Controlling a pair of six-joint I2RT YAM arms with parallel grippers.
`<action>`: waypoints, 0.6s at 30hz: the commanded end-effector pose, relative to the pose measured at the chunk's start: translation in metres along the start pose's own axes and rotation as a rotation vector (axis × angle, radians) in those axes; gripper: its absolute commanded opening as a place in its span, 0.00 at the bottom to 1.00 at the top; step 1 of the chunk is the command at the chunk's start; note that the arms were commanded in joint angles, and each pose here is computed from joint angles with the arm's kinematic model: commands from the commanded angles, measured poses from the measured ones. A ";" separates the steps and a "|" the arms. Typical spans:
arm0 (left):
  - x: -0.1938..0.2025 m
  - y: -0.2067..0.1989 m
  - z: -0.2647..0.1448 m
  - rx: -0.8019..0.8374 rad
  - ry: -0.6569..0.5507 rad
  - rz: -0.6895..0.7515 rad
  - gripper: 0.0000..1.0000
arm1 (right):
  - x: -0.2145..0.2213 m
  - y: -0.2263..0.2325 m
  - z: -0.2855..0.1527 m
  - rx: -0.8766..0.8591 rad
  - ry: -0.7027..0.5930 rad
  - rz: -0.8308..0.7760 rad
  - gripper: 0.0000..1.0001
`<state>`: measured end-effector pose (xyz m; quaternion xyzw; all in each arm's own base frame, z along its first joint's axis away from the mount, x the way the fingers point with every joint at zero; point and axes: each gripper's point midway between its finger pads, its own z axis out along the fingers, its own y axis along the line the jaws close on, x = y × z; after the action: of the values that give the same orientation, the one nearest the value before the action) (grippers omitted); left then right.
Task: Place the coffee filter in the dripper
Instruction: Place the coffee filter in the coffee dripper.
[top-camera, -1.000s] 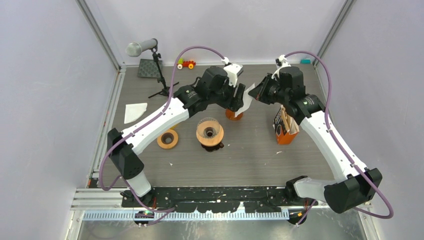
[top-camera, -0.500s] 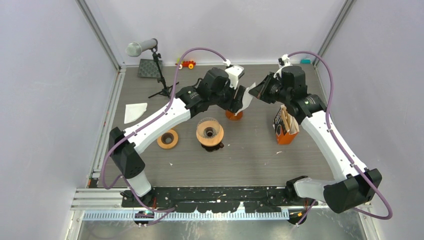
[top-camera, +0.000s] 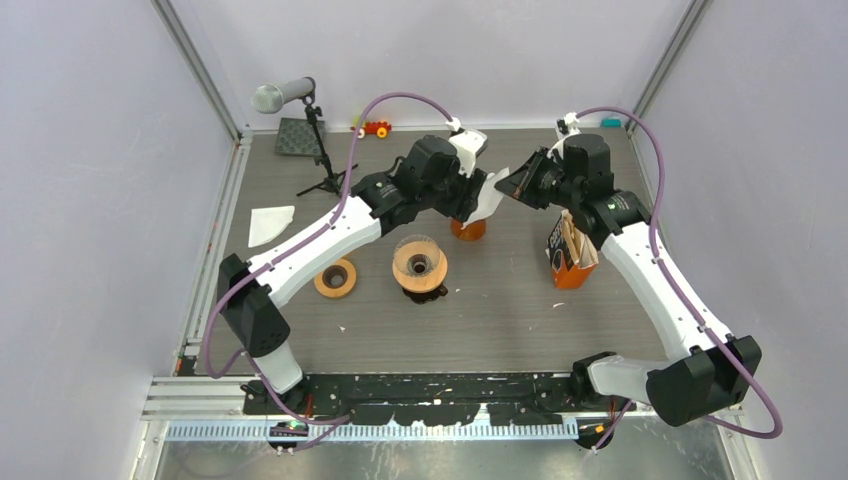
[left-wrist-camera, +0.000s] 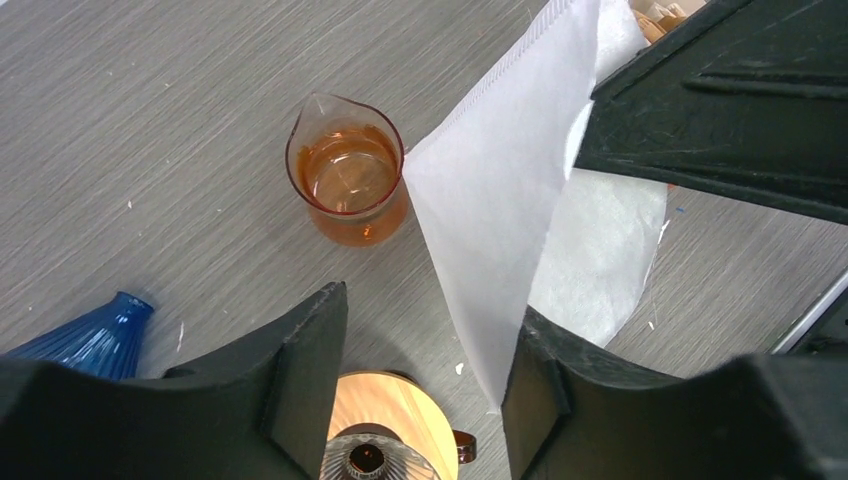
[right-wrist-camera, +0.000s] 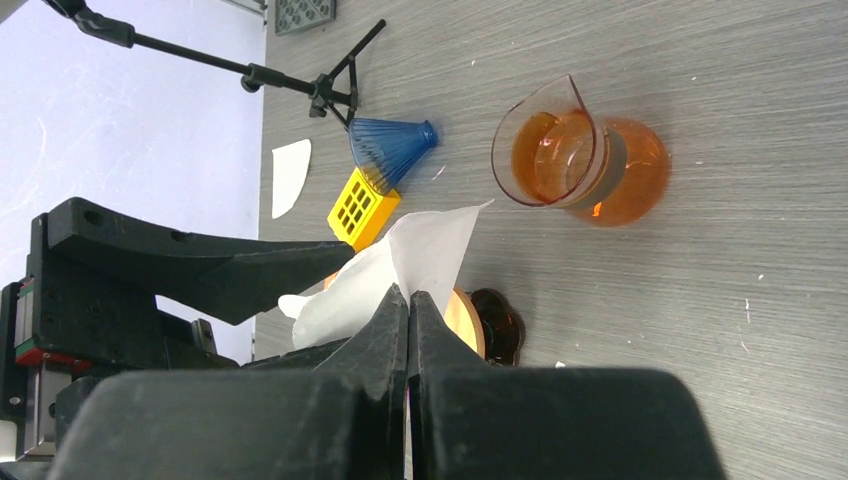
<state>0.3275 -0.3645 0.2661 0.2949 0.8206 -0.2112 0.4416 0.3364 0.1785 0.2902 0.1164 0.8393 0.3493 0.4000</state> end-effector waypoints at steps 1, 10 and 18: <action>-0.006 -0.001 0.003 0.009 -0.030 -0.006 0.53 | -0.007 0.011 -0.002 -0.058 -0.025 0.018 0.00; -0.009 -0.017 0.003 0.090 -0.023 -0.022 0.23 | -0.004 0.009 0.001 -0.076 -0.019 0.021 0.00; -0.019 -0.015 -0.006 0.096 -0.052 0.072 0.00 | -0.001 0.005 -0.002 -0.067 -0.025 -0.094 0.07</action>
<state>0.3191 -0.3739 0.2560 0.3170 0.8177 -0.2337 0.4198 0.3358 0.1824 0.2803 0.1092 0.8381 0.3645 0.3908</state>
